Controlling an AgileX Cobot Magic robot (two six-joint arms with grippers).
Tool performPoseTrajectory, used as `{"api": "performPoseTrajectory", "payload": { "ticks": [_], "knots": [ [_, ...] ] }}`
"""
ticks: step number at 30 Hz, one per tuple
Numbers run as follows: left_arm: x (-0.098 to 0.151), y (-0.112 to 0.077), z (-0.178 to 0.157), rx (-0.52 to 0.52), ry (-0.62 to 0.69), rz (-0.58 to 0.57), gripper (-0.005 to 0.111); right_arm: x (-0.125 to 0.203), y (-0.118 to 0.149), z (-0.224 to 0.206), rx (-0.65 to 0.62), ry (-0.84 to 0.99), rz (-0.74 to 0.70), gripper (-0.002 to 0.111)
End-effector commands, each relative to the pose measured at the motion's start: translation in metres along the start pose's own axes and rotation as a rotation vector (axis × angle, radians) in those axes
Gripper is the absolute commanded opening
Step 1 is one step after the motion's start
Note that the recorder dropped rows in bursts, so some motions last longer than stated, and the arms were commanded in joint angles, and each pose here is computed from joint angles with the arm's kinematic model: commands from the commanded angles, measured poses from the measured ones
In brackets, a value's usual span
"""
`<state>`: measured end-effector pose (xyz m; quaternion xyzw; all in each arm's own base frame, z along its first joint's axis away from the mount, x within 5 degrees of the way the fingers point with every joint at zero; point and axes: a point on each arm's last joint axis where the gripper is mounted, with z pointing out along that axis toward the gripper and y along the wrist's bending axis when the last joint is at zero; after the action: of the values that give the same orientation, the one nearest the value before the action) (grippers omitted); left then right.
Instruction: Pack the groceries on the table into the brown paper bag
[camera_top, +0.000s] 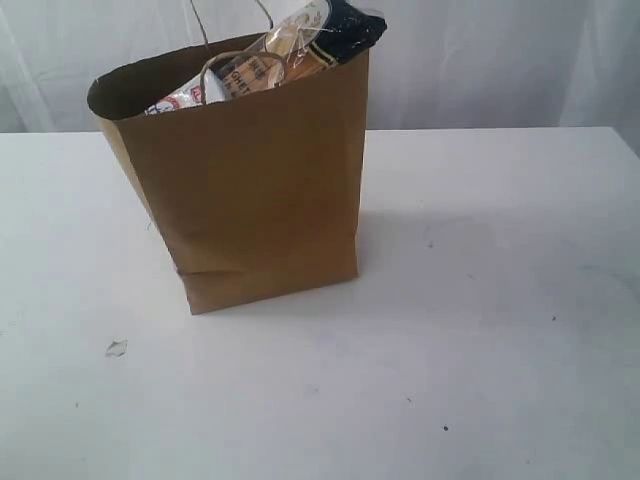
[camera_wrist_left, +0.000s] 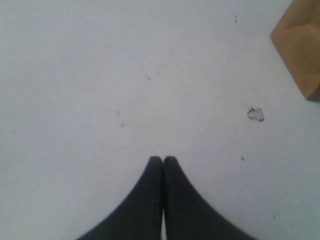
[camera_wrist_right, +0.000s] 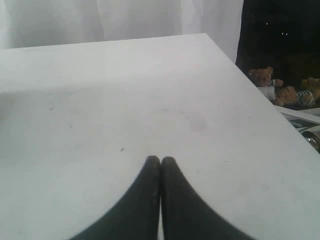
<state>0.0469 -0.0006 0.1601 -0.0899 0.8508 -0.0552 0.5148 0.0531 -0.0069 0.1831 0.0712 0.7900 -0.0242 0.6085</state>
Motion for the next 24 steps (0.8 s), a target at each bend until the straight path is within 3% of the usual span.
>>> {"api": "performPoseTrajectory", "payload": {
  "ticks": [1, 10, 12, 14, 15, 17, 24],
  "knots": [
    [0.006, 0.001, 0.002, 0.001, 0.033, -0.008, 0.0, 0.001, 0.0, 0.0, -0.001, 0.001, -0.001, 0.0],
    [0.007, 0.004, 0.002, -0.04, 0.046, 0.04, 0.0, 0.001, 0.0, 0.0, -0.001, 0.001, -0.001, 0.0],
    [0.003, 0.007, 0.002, -0.068, 0.003, 0.137, 0.0, 0.001, 0.0, 0.0, -0.001, 0.001, -0.001, 0.0],
    [-0.002, 0.006, 0.002, -0.07, -0.043, 0.343, 0.0, 0.001, 0.0, 0.0, -0.001, 0.001, -0.001, 0.0],
    [-0.003, 0.005, 0.002, -0.062, -0.056, 0.377, 0.0, 0.001, 0.0, 0.0, -0.001, 0.001, -0.001, 0.0],
    [-0.002, 0.003, 0.002, -0.035, -0.055, 0.312, 0.0, 0.001, 0.0, 0.0, -0.001, 0.001, -0.001, 0.0],
    [-0.002, 0.001, 0.002, 0.006, -0.052, 0.324, 0.0, 0.001, 0.0, 0.0, -0.001, 0.001, -0.001, 0.0]
  ]
}}
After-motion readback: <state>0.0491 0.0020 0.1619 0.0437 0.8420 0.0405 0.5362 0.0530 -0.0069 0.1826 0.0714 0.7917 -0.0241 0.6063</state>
